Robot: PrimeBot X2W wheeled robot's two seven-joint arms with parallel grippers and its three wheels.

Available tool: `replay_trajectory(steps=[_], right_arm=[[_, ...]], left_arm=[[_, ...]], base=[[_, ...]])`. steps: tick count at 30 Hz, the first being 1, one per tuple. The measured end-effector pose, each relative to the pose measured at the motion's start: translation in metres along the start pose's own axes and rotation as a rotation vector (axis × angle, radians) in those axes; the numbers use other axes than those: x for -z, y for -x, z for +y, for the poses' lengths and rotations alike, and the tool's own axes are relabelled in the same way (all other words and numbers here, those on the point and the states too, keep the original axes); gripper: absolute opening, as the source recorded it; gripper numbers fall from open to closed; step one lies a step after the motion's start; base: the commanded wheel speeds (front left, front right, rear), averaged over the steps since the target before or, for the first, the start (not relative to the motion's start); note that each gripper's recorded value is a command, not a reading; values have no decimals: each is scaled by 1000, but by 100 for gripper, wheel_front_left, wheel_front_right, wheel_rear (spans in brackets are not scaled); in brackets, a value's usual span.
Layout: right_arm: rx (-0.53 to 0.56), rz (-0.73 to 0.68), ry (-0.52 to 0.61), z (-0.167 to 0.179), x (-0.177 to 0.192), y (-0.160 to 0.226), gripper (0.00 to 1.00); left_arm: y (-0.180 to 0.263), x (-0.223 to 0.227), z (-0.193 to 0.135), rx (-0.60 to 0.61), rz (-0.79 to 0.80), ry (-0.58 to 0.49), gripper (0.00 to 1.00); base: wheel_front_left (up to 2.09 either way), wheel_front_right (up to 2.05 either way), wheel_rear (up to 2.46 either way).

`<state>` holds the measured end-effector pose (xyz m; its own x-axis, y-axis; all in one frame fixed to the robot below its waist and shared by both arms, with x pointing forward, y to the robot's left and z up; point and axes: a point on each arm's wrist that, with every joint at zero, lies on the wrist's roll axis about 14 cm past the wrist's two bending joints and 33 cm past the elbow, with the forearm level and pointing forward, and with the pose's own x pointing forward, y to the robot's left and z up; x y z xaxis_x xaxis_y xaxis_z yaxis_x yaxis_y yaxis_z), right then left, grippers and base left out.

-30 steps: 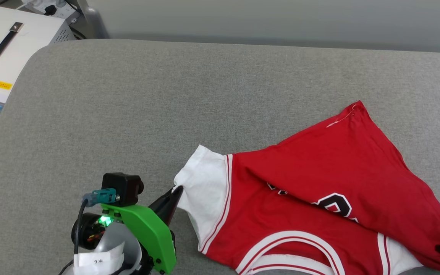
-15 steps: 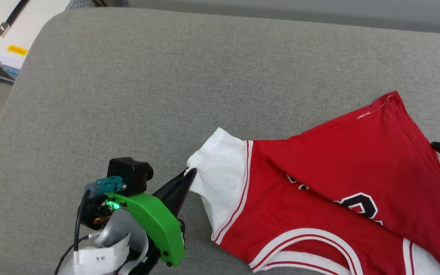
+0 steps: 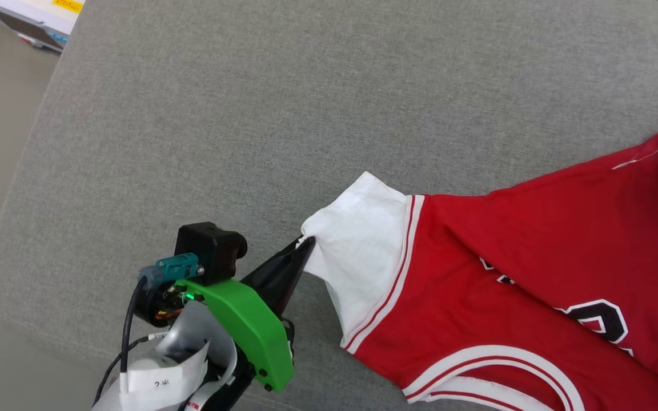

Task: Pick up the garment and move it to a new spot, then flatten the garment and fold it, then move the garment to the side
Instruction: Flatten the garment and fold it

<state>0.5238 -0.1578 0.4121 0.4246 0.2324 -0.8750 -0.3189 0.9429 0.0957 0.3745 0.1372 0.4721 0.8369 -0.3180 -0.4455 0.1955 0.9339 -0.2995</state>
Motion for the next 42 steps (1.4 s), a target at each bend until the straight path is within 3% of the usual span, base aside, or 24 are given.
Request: replay_trajectory(steps=[14, 16, 22, 30, 42], right_arm=[[-5, 116, 69, 0, 12, -49, 100], [-9, 119, 74, 1, 12, -50, 0], [-29, 88, 75, 6, 8, -51, 0], [-45, -59, 49, 11, -13, -35, 0], [-35, -379, 11, 5, -57, 46, 0]], left_arm=[[-6, 9, 14, -46, 15, 27, 0], [-6, 9, 14, -48, 17, 28, 0], [-7, 9, 15, -50, 11, 27, 0], [-2, 1, 13, -43, -19, 19, 0], [19, -38, -2, -7, -144, -46, 0]], base=[[0, 0, 0], [0, 0, 0], [0, 0, 0], [0, 0, 0], [0, 0, 0]])
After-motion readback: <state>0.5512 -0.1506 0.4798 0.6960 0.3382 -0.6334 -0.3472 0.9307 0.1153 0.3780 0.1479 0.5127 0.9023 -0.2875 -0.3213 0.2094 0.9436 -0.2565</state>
